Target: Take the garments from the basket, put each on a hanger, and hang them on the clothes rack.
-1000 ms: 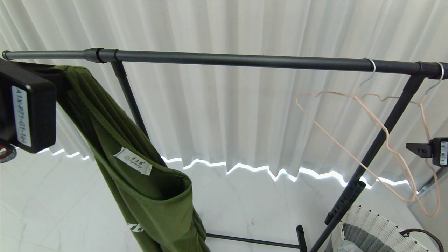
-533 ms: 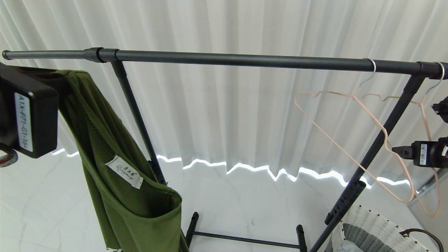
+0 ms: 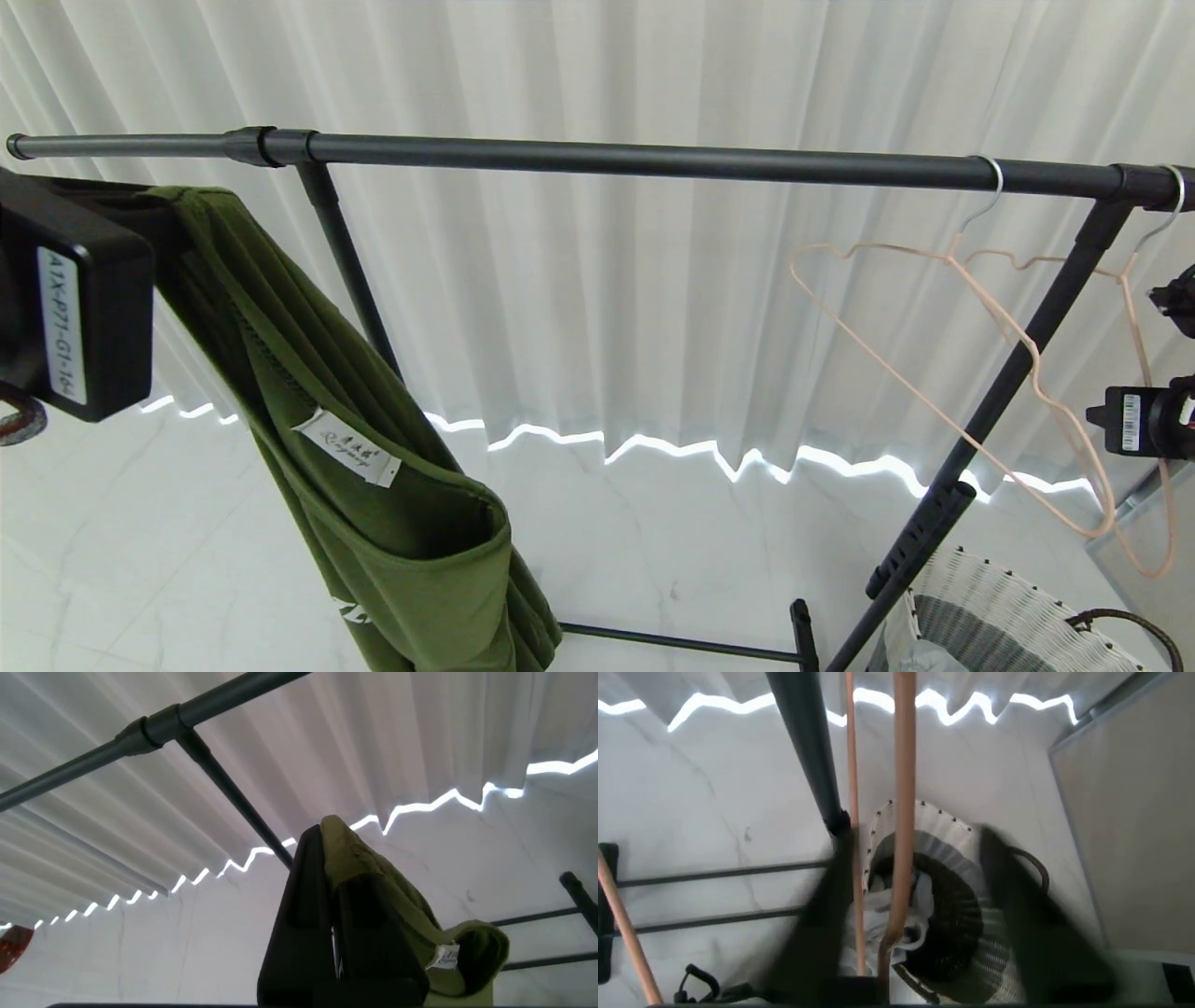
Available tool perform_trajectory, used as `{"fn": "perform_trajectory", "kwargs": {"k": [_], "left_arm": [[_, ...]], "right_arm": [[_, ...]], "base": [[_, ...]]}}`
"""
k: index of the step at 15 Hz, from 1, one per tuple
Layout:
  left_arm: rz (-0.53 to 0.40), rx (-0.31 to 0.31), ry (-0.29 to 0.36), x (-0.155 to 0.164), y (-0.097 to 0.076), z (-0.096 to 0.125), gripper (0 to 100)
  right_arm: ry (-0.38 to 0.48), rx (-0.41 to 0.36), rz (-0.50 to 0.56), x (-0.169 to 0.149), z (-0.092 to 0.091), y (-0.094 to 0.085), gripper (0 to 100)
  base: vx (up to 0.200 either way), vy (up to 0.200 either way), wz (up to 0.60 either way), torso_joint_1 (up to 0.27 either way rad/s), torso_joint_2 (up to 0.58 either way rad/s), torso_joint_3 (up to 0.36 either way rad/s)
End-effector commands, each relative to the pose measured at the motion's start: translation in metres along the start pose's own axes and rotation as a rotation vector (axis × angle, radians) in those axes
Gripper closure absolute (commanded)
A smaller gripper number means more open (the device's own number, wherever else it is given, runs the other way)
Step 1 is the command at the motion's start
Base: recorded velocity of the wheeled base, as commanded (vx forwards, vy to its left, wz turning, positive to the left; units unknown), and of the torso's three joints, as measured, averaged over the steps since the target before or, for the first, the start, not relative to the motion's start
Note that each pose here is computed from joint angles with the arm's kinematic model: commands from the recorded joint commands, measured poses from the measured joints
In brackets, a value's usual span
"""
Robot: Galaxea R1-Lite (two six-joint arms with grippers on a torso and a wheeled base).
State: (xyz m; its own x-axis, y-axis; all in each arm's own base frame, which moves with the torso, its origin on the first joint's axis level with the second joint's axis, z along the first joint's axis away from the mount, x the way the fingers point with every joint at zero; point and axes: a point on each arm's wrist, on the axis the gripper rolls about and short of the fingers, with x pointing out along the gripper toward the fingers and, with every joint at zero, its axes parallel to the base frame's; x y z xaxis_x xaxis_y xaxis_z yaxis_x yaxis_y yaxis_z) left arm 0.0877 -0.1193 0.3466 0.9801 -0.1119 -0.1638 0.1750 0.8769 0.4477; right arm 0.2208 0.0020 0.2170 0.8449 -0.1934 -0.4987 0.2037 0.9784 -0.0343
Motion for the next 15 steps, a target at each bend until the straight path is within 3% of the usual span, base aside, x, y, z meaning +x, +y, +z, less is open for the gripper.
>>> {"fn": "perform_trajectory", "kwargs": {"k": [1, 6, 11, 15], "left_arm": [[0.000, 0.000, 0.000, 0.000, 0.000, 0.000, 100], [0.000, 0.001, 0.001, -0.001, 0.001, -0.002, 100], [-0.003, 0.019, 0.012, -0.001, -0.001, -0.008, 100], [-0.003, 0.020, 0.013, -0.001, -0.001, -0.008, 100]], "right_arm": [[-0.007, 0.001, 0.001, -0.002, 0.001, 0.000, 100], [-0.027, 0.006, 0.002, -0.007, 0.003, -0.001, 100], [-0.125, 0.027, 0.016, -0.035, 0.009, -0.007, 100], [-0.148, 0.030, 0.010, -0.061, -0.002, -0.014, 100]], "base": [[0.000, 0.000, 0.00, 0.000, 0.00, 0.000], [0.000, 0.000, 0.00, 0.000, 0.00, 0.000], [0.000, 0.000, 0.00, 0.000, 0.00, 0.000], [0.000, 0.000, 0.00, 0.000, 0.00, 0.000]]}}
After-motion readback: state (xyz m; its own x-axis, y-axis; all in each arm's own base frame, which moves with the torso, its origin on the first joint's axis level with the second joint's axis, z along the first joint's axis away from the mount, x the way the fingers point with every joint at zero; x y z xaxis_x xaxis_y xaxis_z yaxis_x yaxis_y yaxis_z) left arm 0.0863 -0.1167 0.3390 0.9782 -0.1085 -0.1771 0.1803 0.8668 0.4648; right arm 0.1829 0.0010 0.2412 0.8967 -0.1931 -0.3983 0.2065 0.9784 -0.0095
